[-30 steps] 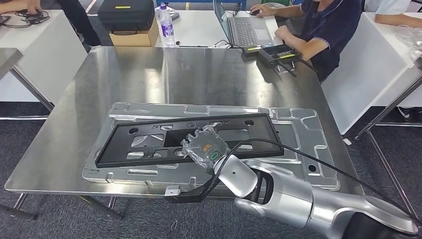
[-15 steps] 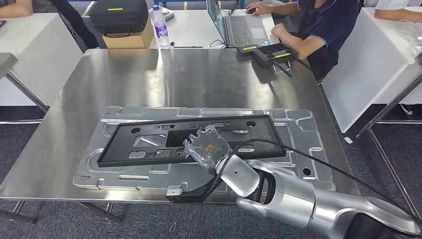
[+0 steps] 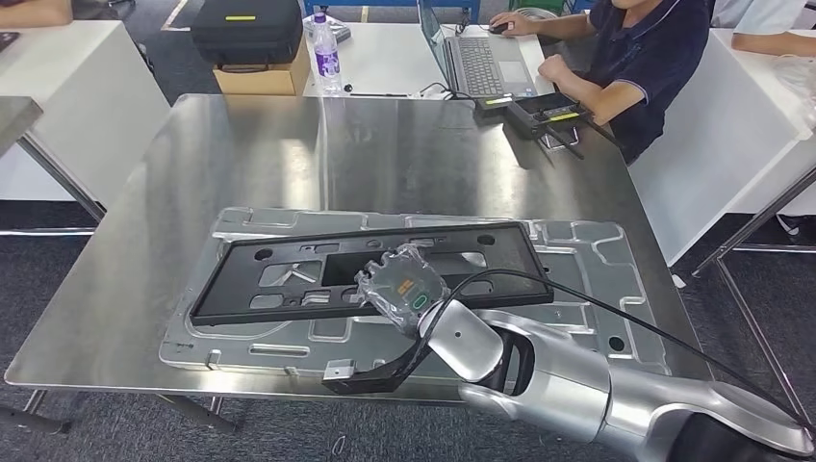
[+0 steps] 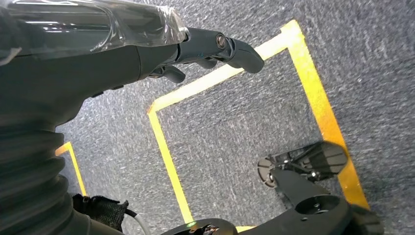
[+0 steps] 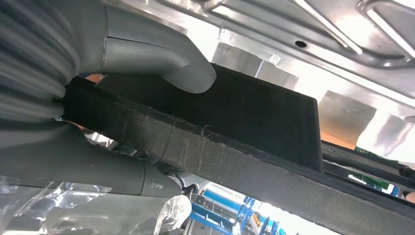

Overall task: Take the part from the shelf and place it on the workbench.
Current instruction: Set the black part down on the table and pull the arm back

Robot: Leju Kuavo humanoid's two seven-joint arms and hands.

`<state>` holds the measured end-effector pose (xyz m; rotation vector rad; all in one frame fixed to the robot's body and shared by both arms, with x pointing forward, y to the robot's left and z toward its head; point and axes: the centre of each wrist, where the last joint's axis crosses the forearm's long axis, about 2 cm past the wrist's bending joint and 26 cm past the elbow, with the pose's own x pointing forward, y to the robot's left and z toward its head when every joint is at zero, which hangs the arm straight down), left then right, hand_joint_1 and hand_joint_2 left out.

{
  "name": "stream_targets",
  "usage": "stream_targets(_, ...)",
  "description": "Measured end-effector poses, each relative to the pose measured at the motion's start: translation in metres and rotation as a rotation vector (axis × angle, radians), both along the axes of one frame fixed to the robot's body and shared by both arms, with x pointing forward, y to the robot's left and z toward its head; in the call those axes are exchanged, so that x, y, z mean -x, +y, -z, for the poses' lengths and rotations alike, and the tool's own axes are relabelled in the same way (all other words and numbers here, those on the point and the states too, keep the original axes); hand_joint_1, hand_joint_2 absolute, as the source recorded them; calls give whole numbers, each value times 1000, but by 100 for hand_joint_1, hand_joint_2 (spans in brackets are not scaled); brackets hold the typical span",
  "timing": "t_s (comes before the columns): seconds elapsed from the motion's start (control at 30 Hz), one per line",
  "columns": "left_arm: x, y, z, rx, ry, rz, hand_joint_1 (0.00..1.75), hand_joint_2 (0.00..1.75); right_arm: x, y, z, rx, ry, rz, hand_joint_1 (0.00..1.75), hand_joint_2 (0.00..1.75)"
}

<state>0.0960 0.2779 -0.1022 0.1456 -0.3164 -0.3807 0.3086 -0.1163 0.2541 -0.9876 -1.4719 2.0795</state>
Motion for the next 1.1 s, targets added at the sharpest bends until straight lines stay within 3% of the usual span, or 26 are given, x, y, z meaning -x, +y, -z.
stream_targets(1.1, 0, -1, 0, 0, -1, 0, 0, 175, 1, 1, -2, -6, -1, -11, 175, 175)
